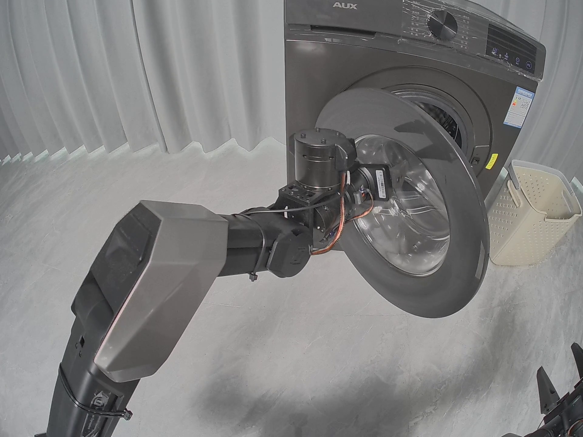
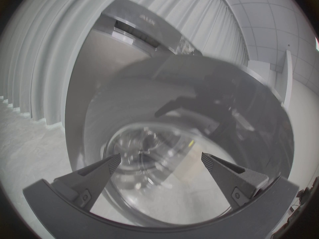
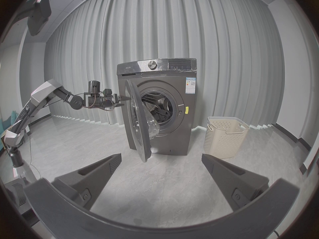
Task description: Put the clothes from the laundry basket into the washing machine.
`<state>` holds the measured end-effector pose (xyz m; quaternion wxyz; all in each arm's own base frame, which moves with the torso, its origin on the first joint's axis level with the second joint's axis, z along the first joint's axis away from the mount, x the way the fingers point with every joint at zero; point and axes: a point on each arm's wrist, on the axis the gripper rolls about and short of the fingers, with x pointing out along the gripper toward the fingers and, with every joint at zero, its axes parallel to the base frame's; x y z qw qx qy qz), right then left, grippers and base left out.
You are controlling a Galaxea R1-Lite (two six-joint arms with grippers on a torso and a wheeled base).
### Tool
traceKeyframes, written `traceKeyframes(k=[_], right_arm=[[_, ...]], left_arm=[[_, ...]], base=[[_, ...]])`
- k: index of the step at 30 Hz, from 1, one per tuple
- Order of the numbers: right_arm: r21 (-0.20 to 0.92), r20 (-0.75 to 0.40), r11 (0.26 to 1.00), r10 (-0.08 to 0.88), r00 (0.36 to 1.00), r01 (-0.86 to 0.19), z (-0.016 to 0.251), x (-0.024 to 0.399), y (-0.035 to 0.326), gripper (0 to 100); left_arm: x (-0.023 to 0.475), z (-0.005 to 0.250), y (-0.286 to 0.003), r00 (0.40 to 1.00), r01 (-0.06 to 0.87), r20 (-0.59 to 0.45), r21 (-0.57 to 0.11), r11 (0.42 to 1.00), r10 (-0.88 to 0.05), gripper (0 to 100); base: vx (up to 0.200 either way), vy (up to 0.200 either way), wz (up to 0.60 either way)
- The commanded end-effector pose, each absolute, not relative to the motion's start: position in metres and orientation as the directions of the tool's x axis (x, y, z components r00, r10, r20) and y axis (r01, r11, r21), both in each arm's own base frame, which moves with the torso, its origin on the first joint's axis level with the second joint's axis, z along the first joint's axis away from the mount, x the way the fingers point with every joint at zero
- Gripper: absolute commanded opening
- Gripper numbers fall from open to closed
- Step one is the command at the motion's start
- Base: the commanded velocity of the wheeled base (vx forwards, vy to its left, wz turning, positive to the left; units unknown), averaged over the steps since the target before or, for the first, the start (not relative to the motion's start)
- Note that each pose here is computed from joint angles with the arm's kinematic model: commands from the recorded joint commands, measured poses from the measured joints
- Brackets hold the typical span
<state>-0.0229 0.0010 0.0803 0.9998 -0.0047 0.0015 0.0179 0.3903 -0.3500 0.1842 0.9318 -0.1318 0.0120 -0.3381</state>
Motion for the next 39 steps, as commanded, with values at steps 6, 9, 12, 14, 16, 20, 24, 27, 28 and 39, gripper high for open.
traceKeyframes(k=[6, 9, 12, 14, 16, 20, 24, 27, 28, 39], right_arm=[[-0.009, -0.005, 0.999, 0.037, 0.999, -0.037, 0.075, -0.023, 0.001, 100], [-0.009, -0.005, 0.999, 0.037, 0.999, -0.037, 0.075, -0.023, 0.001, 100], [-0.009, -0.005, 0.999, 0.037, 0.999, -0.037, 0.075, -0.023, 0.001, 100], [-0.009, -0.005, 0.999, 0.037, 0.999, -0.037, 0.075, -0.023, 0.001, 100], [-0.009, -0.005, 0.999, 0.037, 0.999, -0.037, 0.075, -0.023, 0.001, 100], [-0.009, -0.005, 0.999, 0.037, 0.999, -0.037, 0.075, -0.023, 0.001, 100], [-0.011, -0.005, 0.999, 0.037, 0.999, -0.037, 0.075, -0.023, 0.001, 100], [-0.012, -0.005, 0.999, 0.037, 0.999, -0.037, 0.075, -0.023, 0.001, 100], [-0.012, -0.005, 0.999, 0.037, 0.999, -0.037, 0.075, -0.023, 0.001, 100], [-0.011, -0.005, 0.999, 0.037, 0.999, -0.037, 0.075, -0.023, 0.001, 100]], left_arm=[[0.396, 0.169, -0.355, 0.775, 0.615, 0.055, -0.295, 0.731, -0.630, 100], [0.395, 0.188, -0.346, 0.783, 0.610, 0.084, -0.298, 0.734, -0.617, 100], [0.385, 0.212, -0.327, 0.790, 0.601, 0.084, -0.295, 0.742, -0.607, 100], [0.365, 0.224, -0.306, 0.788, 0.598, 0.038, -0.290, 0.748, -0.615, 100], [0.352, 0.228, -0.295, 0.780, 0.603, 0.014, -0.288, 0.744, -0.626, 100], [0.290, 0.228, -0.247, 0.727, 0.634, -0.102, -0.282, 0.720, -0.679, 100], [0.240, 0.218, -0.208, 0.714, 0.638, -0.160, -0.251, 0.728, -0.681, 100], [0.209, 0.213, -0.181, 0.720, 0.642, -0.139, -0.238, 0.729, -0.680, 100], [0.198, 0.214, -0.172, 0.723, 0.646, -0.115, -0.236, 0.726, -0.681, 100], [0.118, 0.189, -0.099, 0.758, 0.634, -0.077, -0.147, 0.759, -0.648, 100]], base=[[0.000, 0.000, 0.00], [0.000, 0.000, 0.00], [0.000, 0.000, 0.00], [0.000, 0.000, 0.00], [0.000, 0.000, 0.00], [0.000, 0.000, 0.00], [0.000, 0.000, 0.00], [0.000, 0.000, 0.00], [0.000, 0.000, 0.00], [0.000, 0.000, 0.00]])
